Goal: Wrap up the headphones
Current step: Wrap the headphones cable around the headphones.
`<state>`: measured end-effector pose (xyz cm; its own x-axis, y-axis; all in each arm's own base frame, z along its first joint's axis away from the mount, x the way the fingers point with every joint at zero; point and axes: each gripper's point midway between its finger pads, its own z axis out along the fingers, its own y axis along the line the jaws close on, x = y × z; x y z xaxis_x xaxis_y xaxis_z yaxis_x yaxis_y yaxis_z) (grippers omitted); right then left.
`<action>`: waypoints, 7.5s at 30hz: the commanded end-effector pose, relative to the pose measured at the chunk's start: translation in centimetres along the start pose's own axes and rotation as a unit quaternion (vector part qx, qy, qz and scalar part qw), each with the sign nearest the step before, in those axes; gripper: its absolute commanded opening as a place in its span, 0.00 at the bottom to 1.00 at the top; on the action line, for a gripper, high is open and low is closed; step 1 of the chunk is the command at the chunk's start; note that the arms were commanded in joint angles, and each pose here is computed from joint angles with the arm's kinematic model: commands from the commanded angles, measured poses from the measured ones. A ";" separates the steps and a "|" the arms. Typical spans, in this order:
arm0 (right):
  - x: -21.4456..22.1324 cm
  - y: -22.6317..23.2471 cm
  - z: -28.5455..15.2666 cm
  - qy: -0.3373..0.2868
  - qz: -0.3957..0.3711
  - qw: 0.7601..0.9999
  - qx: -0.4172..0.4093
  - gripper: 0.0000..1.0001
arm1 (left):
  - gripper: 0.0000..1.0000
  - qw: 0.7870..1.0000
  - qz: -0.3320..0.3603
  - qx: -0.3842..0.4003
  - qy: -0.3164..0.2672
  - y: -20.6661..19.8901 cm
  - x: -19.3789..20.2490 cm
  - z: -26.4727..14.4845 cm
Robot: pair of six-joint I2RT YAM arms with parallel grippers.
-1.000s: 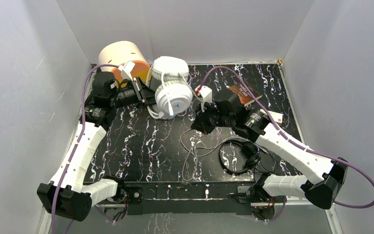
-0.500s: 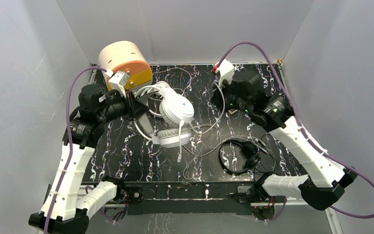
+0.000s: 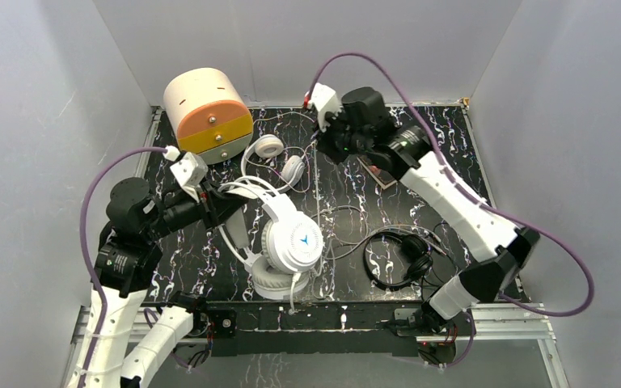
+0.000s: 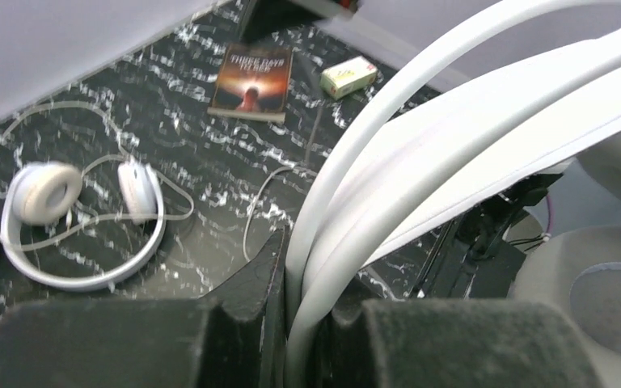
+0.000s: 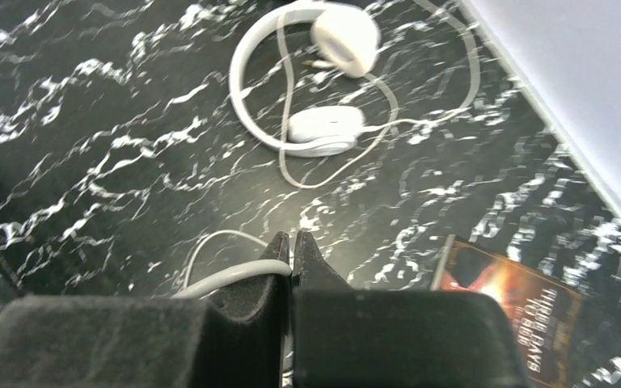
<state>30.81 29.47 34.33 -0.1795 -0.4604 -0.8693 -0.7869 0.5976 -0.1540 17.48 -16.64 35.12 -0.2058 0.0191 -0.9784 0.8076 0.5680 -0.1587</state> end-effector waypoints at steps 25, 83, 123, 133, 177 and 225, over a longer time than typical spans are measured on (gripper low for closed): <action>-4.2 -1.5 1.6 0.018 -0.008 0.999 -0.026 0.00 | 0.00 0.987 -0.010 -0.039 0.157 2.3 7.1 8.0; 7.8 14.4 -11.2 0.049 0.182 0.960 -0.209 0.99 | 0.00 0.867 -0.250 -0.425 -0.072 11.6 -5.4 5.0; 7.6 13.8 3.5 -0.293 0.174 0.913 -0.226 0.70 | 0.00 0.893 -0.367 -0.223 -0.136 4.1 -15.0 5.2; 5.7 13.4 3.5 -0.299 0.209 0.897 -0.250 0.26 | 0.00 0.907 -0.356 -0.131 -0.182 0.9 -19.4 4.2; 16.3 4.9 2.5 -0.014 0.342 0.893 -0.293 0.00 | 0.00 0.973 -0.178 0.085 0.123 -7.6 -4.4 1.9; -1.1 12.5 -4.4 -0.148 0.393 0.842 -0.339 0.29 | 0.00 0.911 0.019 -0.410 0.034 12.1 -1.7 7.3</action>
<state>18.04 34.14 34.08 -0.8319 0.0586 -0.5519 -0.5504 0.0408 0.8339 31.35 -15.66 29.03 -0.2804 0.4022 -0.8716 0.2800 0.9028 0.3265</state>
